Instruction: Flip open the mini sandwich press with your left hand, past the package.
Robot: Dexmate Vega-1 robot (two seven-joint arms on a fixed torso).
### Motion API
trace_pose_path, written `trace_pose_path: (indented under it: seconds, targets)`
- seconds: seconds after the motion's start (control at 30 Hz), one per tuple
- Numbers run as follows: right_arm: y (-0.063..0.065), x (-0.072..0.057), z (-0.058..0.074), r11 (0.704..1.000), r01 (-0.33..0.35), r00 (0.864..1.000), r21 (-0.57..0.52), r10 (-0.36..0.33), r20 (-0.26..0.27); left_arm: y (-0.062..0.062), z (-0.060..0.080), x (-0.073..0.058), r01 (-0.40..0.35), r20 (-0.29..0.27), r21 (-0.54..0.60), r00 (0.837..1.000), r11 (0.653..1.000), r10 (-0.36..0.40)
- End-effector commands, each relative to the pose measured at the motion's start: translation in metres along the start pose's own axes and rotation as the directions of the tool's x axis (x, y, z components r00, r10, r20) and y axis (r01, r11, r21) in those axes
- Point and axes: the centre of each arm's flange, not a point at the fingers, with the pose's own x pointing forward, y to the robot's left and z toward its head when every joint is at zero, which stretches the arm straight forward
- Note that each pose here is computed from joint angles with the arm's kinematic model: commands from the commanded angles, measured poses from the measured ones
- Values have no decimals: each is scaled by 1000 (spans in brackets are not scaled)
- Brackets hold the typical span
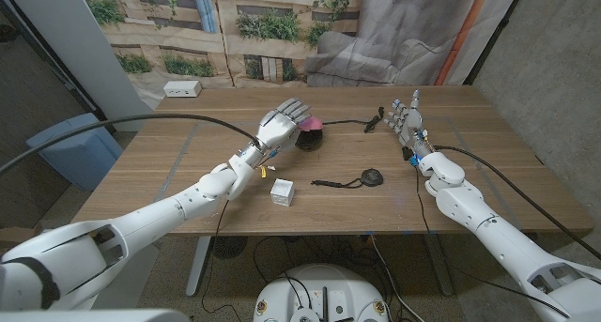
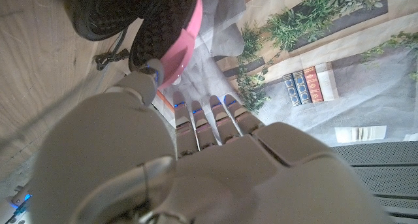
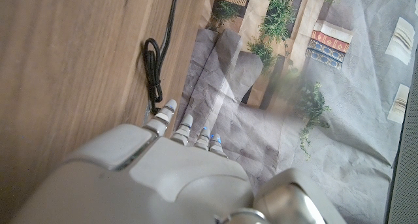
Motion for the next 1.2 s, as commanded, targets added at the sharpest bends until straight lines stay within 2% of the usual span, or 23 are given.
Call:
trace_pose_path:
  seconds: [0.03,1.2]
  targets:
    - [0,0,0,1000,0,1000,0,0,0,2,-6,9,-20,-2,13,1000,1000,20]
    - [0,0,0,1000,0,1000,0,0,0,3,-18,46,-84,22,58,996,995,83]
